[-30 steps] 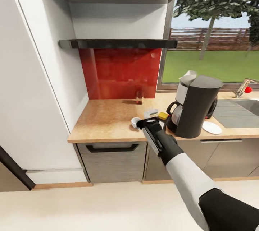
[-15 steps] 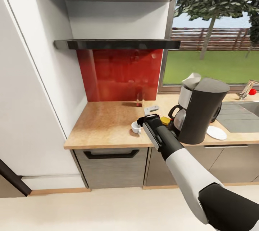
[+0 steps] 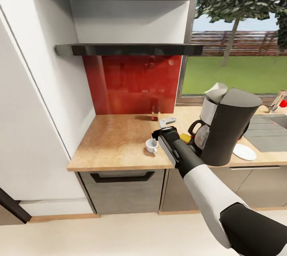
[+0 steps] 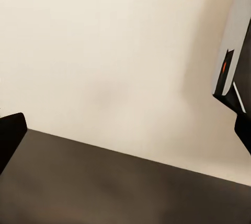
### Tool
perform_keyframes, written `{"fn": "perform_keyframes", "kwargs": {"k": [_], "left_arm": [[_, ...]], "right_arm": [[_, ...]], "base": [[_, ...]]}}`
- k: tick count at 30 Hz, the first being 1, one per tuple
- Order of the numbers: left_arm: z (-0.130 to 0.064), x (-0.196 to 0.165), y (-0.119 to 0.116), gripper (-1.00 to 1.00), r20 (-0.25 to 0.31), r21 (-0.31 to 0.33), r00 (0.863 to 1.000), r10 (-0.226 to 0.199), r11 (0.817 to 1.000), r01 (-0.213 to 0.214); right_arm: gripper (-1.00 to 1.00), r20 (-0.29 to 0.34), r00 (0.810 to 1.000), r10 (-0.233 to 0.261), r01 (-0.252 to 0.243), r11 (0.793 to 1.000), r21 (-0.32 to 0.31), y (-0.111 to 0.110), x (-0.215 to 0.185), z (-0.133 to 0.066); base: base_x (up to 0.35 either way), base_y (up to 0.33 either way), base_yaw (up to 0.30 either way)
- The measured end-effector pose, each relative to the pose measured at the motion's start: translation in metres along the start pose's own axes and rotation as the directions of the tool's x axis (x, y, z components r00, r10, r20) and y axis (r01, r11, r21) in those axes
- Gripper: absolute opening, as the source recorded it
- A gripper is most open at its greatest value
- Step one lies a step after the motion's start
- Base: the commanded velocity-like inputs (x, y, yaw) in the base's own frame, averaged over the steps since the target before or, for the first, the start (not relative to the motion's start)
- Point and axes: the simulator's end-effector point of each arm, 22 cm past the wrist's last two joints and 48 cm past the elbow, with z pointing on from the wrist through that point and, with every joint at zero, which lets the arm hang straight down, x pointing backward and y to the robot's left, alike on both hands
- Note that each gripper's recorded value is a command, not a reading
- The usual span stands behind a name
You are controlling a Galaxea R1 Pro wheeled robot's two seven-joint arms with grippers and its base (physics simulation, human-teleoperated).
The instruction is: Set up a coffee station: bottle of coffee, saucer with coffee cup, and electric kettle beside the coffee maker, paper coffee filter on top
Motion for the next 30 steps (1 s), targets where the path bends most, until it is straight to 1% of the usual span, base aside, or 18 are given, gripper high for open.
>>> {"fn": "perform_keyframes", "kwargs": {"k": [12,14,17,19,30], "left_arm": [[0.000,-0.001,0.002,1.00,0.002,-0.002,1.000,0.000,1.000,0.000],[0.000,-0.001,0.002,1.00,0.002,-0.001,1.000,0.000,1.000,0.000],[0.000,-0.001,0.002,1.00,0.002,-0.002,1.000,0.000,1.000,0.000],[0.000,0.000,0.001,1.00,0.002,0.000,1.000,0.000,1.000,0.000],[0.000,-0.002,-0.001,1.00,0.006,0.001,1.000,-0.003,1.000,0.003]], "right_arm": [[1.00,-0.002,1.000,-0.002,0.002,1.000,0.000,0.000,0.001,0.000],[1.00,-0.020,1.000,-0.007,0.007,1.000,0.001,0.001,0.009,0.004],[1.00,-0.082,0.996,-0.021,0.022,1.000,0.002,0.002,0.035,0.014],[1.00,-0.109,0.994,-0.028,0.028,1.000,0.001,0.003,0.047,0.017],[1.00,-0.120,0.992,-0.032,0.032,0.999,-0.001,0.004,0.052,0.019]], "base": [[0.005,0.000,0.000],[0.046,0.000,0.000],[0.069,0.000,0.000],[0.079,0.000,0.000],[0.116,0.000,0.000]]}}
